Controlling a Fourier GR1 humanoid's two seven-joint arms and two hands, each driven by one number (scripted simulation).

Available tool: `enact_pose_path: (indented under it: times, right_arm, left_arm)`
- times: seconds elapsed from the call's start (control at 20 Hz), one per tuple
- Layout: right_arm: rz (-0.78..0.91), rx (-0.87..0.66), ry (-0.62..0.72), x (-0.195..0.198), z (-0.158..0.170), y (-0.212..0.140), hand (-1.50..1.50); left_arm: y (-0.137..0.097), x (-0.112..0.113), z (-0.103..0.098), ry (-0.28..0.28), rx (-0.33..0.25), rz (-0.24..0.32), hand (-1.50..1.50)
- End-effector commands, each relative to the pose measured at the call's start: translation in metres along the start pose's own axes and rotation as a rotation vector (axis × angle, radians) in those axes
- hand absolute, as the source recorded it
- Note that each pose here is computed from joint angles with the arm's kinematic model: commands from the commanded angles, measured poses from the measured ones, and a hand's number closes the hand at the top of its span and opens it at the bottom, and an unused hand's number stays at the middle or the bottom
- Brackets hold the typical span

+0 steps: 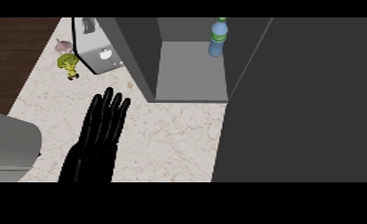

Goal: Pick up the bottled water, place it into the cabinet and close the cabinet

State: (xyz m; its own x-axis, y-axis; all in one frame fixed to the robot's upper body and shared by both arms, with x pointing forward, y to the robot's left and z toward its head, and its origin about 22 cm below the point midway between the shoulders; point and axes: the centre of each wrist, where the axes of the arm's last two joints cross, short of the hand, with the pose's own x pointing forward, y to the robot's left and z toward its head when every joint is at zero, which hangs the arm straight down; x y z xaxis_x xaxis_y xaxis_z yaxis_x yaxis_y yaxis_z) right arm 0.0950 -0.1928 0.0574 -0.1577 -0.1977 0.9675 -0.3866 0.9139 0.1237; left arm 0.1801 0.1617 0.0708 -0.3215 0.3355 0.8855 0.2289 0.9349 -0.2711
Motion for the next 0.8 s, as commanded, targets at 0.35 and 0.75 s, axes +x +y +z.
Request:
enact_pose_path:
  times: [0.35,0.75]
  right_arm:
    - [0.068,0.349,0.088,0.021,0.002,0.029,1.50]
    - [0.120,0.397,0.024,0.026,-0.014,0.049,1.50]
  left_arm:
    - [0.036,0.048,0.040,-0.079,0.095,-0.048,-1.50]
    - [0.060,0.084,0.074,-0.083,0.084,-0.020,-1.50]
